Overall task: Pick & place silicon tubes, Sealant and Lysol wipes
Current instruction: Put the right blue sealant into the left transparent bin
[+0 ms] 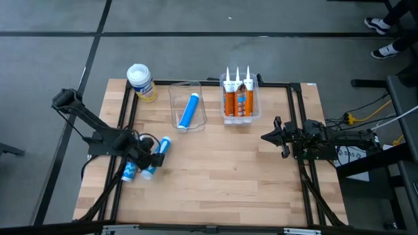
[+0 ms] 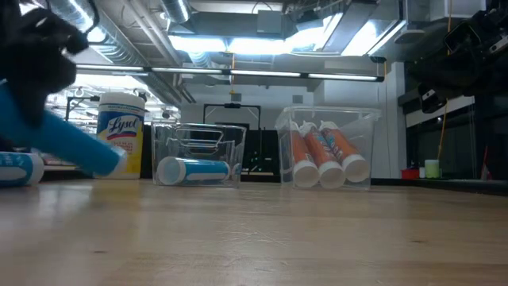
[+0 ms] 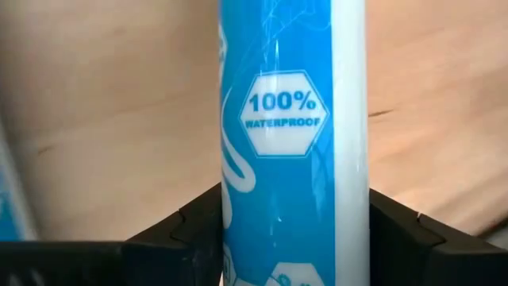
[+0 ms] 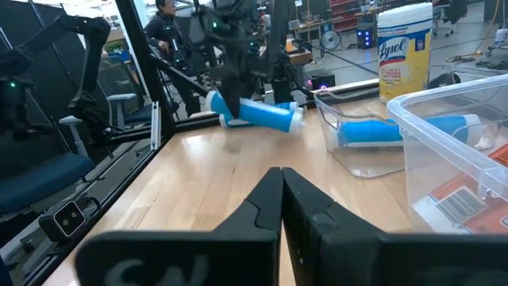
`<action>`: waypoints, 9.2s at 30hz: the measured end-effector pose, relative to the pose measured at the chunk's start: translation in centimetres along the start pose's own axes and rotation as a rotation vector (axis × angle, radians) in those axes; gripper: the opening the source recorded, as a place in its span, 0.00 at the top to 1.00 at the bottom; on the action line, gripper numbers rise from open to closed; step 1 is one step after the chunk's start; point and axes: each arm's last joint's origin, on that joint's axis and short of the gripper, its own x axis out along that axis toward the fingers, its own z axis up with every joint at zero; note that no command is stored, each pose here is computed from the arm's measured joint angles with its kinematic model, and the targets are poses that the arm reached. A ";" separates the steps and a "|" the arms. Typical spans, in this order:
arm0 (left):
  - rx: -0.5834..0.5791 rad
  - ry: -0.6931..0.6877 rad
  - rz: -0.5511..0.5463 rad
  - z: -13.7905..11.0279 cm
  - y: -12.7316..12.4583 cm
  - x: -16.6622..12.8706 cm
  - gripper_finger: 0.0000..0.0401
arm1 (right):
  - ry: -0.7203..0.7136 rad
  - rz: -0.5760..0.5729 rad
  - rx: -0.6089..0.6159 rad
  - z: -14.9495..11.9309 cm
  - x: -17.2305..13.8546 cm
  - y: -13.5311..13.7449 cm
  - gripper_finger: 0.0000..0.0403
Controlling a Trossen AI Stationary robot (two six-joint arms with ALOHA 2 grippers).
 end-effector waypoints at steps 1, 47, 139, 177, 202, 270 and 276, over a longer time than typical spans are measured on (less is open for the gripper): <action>0.003 -0.019 -0.030 0.1 -0.2 -0.4 0.47 | 0.000 0.000 0.000 0.0 0.0 0.0 0.97; 0.368 -0.553 -1.099 3.8 -11.3 -8.6 0.47 | 0.000 0.000 0.000 0.0 0.0 0.0 0.97; 1.416 -0.823 -1.566 5.3 -19.6 -19.8 0.47 | 0.000 0.000 0.001 0.0 0.0 0.0 0.97; 0.828 -0.783 -1.019 9.1 -20.8 -14.4 0.47 | 0.000 0.000 0.000 0.0 0.0 0.0 0.97; 0.918 -0.740 -1.028 8.3 -20.8 -14.2 0.47 | -0.082 0.016 -0.004 0.8 0.0 0.2 0.97; 0.911 -0.471 -0.641 9.1 -18.2 -10.8 0.47 | 0.081 -0.115 -0.109 28.7 11.0 4.7 0.97; 0.859 -0.480 -0.560 9.5 -17.6 -10.6 0.47 | 0.099 -0.036 -0.066 28.5 11.4 4.9 0.97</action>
